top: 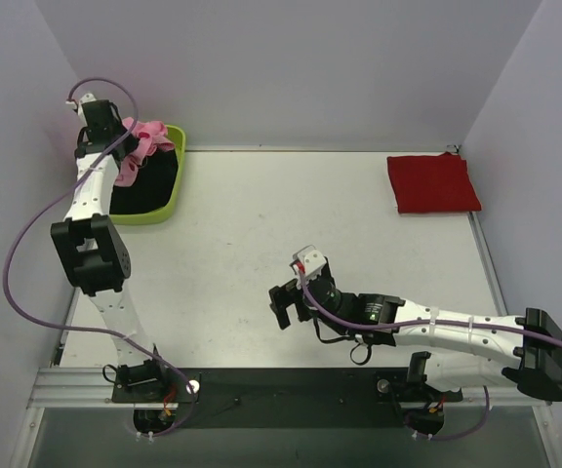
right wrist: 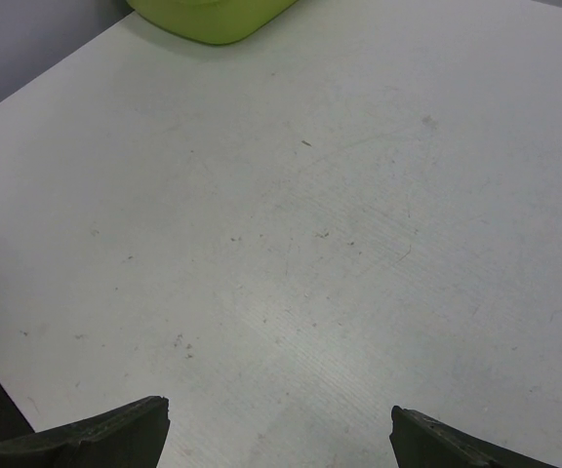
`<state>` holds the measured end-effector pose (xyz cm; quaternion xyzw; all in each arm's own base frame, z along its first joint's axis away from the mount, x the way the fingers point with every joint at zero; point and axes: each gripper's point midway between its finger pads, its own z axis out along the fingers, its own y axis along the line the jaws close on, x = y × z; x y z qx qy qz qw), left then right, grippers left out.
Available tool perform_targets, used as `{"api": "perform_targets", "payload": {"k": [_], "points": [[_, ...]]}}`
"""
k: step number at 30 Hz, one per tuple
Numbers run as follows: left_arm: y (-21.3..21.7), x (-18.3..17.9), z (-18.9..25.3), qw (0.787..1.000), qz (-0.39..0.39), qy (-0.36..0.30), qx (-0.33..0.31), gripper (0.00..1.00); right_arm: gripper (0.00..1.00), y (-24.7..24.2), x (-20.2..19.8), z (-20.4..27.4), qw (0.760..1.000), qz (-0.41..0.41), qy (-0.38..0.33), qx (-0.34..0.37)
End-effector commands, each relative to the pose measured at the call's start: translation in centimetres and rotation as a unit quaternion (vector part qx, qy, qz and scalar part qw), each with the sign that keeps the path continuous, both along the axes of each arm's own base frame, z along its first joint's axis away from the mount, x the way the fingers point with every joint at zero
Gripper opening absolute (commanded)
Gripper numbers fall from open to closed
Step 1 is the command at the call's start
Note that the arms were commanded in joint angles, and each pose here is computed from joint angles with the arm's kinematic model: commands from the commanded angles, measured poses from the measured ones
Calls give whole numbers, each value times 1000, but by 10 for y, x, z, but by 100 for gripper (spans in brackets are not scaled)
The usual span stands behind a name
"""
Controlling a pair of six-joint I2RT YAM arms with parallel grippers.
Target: Fold and stack the t-shirts
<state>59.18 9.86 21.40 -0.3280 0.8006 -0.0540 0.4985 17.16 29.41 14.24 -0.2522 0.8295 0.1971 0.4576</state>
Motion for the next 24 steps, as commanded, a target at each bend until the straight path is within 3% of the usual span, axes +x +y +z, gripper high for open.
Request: {"api": "perform_targets", "payload": {"k": [1,3,6,11,13,14,17,20,22,23,24], "points": [[-18,-17,104,990,-26,-136,-7,0,100,-1,-1,15,999,-7,-7,40],[-28,-28,133,984,-40,-173,-5,0,100,-4,-3,17,999,-9,-7,48],[-40,-36,148,983,-53,-178,6,0,100,-6,-7,17,999,-7,-4,52],[-42,-42,125,989,-59,-137,22,1,100,-7,-13,12,998,-2,5,64],[-41,-45,104,992,-58,-113,25,12,100,-5,-16,12,998,1,8,64],[-40,-47,86,993,-57,-96,24,32,100,-5,-18,12,998,2,8,65],[-40,-49,66,995,-59,-80,28,52,100,-5,-21,11,998,4,7,63],[-36,-51,45,996,-54,-61,25,56,100,-5,-20,13,998,2,5,63],[-34,-51,41,997,-50,-57,26,48,100,-4,-21,13,998,2,5,64],[-32,-51,42,997,-46,-57,29,32,100,-4,-21,13,998,2,4,63],[-31,-50,46,997,-43,-61,30,0,100,-3,-21,13,998,2,4,62]]}}
